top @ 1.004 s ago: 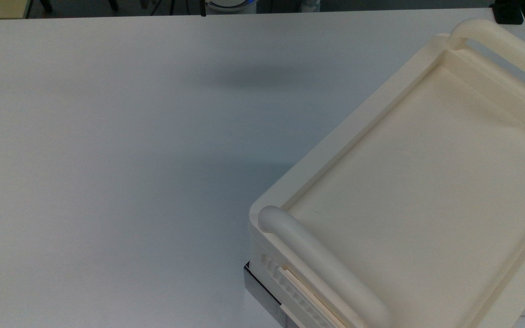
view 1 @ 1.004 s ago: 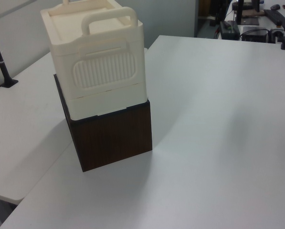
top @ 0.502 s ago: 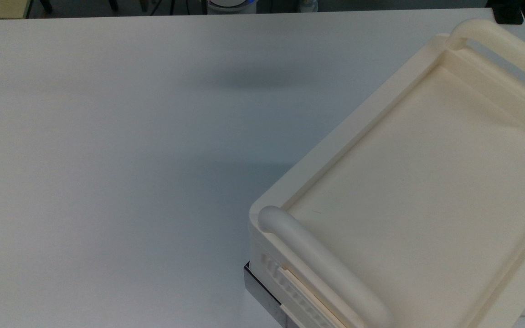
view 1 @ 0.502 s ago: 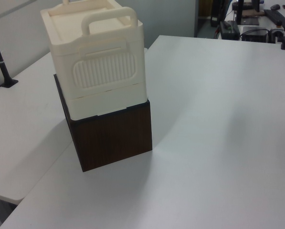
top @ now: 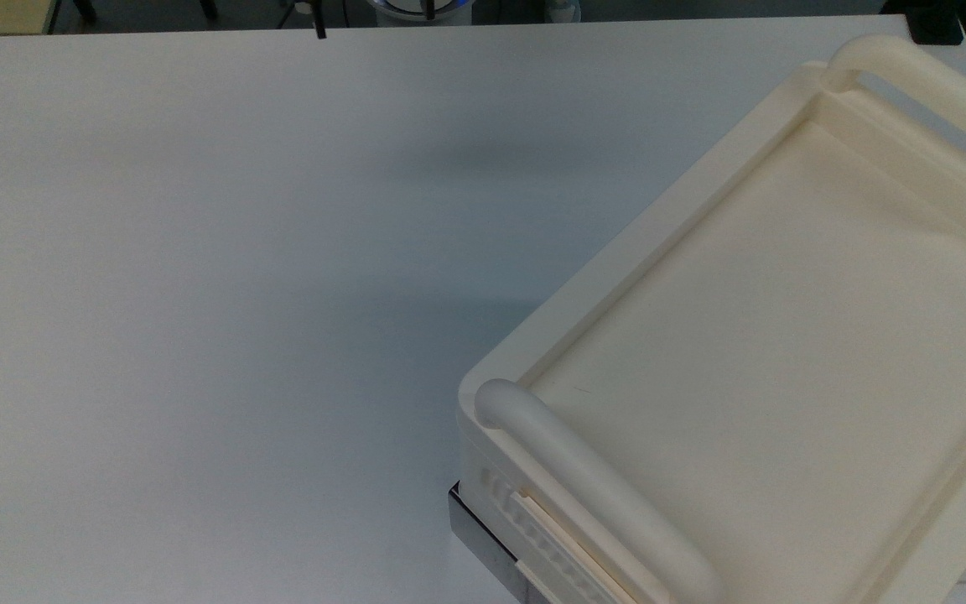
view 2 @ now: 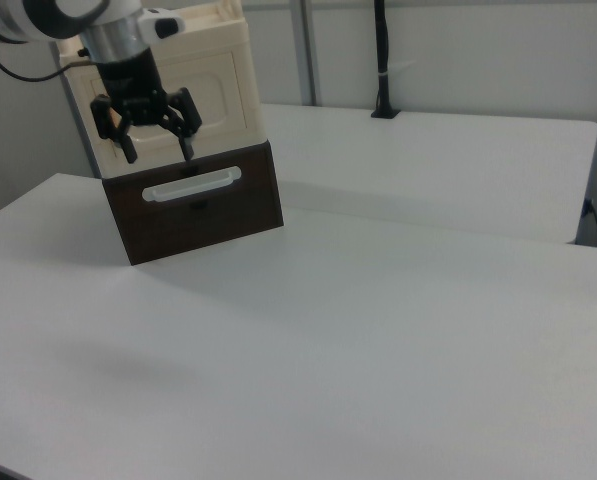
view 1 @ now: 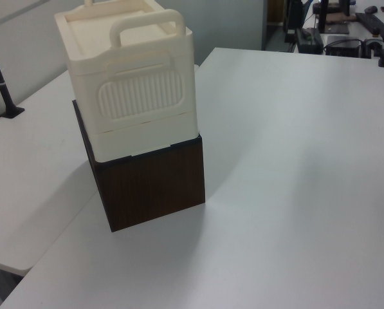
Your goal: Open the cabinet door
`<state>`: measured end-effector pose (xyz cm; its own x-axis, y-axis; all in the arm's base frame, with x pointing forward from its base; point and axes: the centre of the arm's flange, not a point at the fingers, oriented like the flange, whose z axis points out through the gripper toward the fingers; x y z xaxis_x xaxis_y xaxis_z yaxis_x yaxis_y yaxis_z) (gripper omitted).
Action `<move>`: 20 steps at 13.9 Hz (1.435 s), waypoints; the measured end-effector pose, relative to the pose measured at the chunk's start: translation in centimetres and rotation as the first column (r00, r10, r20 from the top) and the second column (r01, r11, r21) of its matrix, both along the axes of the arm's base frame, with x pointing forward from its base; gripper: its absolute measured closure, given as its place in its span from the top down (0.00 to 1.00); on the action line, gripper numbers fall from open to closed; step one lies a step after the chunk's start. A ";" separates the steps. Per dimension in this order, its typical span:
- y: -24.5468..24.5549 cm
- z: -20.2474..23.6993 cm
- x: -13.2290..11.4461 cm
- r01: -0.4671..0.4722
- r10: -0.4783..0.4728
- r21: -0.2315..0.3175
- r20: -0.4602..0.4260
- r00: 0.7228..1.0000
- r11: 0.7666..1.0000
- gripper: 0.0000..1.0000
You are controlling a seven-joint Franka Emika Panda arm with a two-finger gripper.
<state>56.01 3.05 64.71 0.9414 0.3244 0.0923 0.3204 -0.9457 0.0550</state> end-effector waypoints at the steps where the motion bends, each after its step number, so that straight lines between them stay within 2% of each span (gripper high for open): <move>1: 1.1 0.3 0.0 -0.022 0.022 0.000 0.007 1.000 1.000 1.00; 3: 3.9 0.7 0.2 -0.084 0.084 0.001 0.020 0.996 0.996 0.99; 5: 6.7 1.2 1.1 -0.133 0.131 0.024 0.073 0.989 0.991 0.96; 6: 7.9 1.5 1.6 -0.151 0.144 0.059 0.110 0.983 0.987 0.88; 9: 10.8 2.0 3.2 -0.188 0.147 0.178 0.221 0.964 0.966 0.53; 10: 11.8 1.9 3.8 -0.203 0.148 0.203 0.259 0.955 0.958 0.48; 11: 13.0 1.7 4.3 -0.220 0.151 0.217 0.294 0.944 0.951 0.48; 12: 14.3 1.3 4.9 -0.238 0.157 0.224 0.328 0.931 0.945 0.42; 15: 17.8 -0.3 6.2 -0.285 0.174 0.239 0.399 0.900 0.928 0.40; 20: 19.2 -1.4 7.4 -0.300 0.170 0.250 0.436 0.884 0.921 0.40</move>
<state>63.40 22.30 63.33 0.7015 0.4264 0.5711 0.5475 -0.8354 -0.0488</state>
